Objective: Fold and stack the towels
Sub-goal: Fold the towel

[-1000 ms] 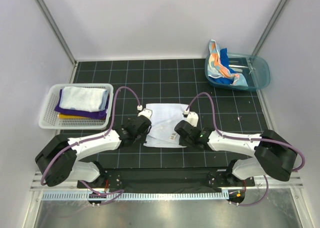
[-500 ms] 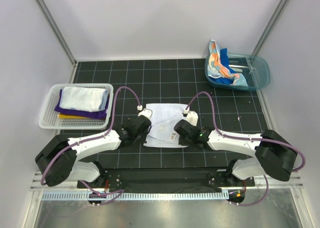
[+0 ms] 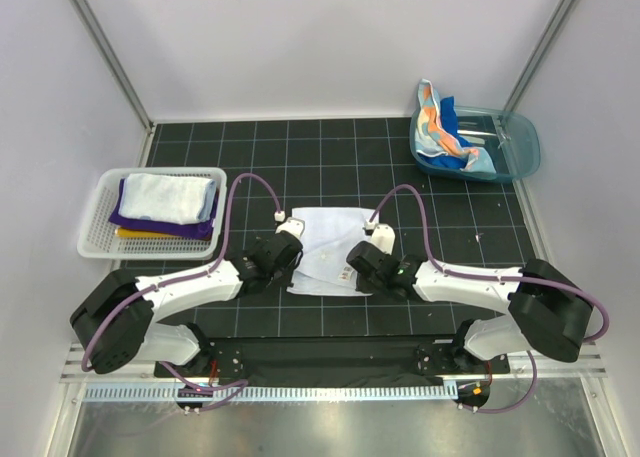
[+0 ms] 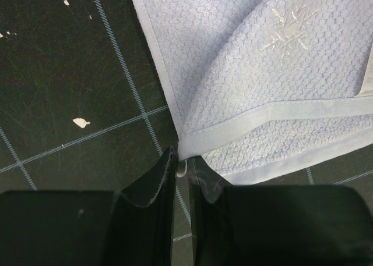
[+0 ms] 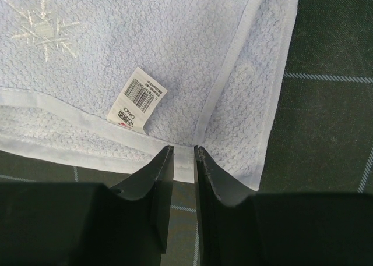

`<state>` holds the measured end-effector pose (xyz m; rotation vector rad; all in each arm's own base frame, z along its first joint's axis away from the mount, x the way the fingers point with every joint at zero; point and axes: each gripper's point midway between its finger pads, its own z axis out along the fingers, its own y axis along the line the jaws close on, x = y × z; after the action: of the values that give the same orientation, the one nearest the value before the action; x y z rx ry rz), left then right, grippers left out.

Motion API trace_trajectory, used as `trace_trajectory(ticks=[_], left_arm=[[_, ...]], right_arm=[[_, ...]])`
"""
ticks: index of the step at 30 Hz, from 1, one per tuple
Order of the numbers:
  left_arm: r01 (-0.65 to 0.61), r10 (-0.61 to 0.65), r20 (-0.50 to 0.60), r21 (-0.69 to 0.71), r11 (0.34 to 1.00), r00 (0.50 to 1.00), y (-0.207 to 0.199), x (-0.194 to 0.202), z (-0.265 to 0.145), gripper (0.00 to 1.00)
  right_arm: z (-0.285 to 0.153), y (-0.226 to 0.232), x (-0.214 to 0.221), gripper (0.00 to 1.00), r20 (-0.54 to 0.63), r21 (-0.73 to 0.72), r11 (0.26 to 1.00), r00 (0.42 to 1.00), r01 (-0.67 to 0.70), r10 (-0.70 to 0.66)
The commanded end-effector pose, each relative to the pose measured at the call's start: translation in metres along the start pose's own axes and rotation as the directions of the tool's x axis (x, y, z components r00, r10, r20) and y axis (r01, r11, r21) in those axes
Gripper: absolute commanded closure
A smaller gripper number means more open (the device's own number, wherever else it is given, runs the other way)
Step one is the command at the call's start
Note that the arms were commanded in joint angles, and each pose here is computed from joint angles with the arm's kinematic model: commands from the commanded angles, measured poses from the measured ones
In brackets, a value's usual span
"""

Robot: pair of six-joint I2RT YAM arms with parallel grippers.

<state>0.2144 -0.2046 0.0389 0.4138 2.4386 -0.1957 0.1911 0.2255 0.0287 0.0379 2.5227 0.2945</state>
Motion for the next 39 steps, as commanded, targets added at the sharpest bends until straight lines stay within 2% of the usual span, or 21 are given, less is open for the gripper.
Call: trace_trajectory(ticks=[1,25,39], left_arm=[[0.011,-0.013,0.059,0.022,1.0,0.998,-0.009,-0.02,-0.001,0.83],[0.011,-0.012,0.052,0.018,1.0,0.999,-0.009,-0.02,0.001,0.83],[0.01,-0.011,0.049,0.018,1.0,0.999,-0.01,-0.02,0.001,0.83]], right_arm=[[0.001,0.004,-0.007,0.72,0.036,0.003,1.0,0.999,-0.02,0.02],[0.002,-0.005,0.0,0.72,0.038,0.03,0.999,0.999,-0.019,0.018],[0.002,-0.001,0.001,0.79,0.031,0.017,1.0,0.999,-0.013,0.012]])
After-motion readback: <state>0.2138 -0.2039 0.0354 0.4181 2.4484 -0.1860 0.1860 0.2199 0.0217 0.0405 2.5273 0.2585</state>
